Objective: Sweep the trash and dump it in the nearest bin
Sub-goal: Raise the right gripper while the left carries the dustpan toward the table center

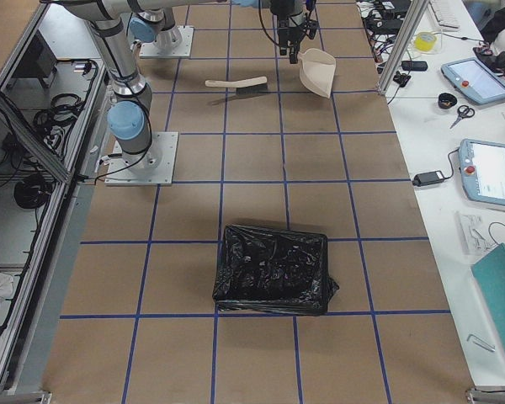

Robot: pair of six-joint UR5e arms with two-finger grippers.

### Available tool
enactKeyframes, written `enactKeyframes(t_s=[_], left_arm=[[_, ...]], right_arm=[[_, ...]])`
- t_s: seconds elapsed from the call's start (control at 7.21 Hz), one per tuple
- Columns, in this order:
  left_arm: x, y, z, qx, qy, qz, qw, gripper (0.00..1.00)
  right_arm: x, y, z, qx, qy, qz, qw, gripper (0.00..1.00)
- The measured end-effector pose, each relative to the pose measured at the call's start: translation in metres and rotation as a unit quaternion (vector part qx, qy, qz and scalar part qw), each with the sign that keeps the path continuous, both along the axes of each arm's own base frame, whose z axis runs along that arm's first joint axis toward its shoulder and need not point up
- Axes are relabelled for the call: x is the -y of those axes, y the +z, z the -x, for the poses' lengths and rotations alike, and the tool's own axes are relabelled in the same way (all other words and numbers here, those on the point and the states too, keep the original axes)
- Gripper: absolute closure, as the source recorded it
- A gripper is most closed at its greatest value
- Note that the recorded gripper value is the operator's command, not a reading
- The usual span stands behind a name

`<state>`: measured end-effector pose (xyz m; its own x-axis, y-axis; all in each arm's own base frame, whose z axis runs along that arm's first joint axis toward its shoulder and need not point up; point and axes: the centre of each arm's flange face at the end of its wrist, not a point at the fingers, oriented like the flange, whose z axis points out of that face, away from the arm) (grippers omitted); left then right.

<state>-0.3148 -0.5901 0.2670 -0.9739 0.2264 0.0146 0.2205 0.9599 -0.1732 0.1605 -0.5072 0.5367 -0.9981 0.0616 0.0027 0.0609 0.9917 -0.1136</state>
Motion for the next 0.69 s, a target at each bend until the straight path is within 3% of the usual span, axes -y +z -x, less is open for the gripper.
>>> enactKeyframes(t_s=[0.69], left_arm=[[-0.016, -0.022, 0.037, -0.008, 0.009, -0.012, 0.9998, 1.00]], right_arm=[[0.001, -0.002, 0.000, 0.000, 0.002, 0.002, 1.0000, 0.00]])
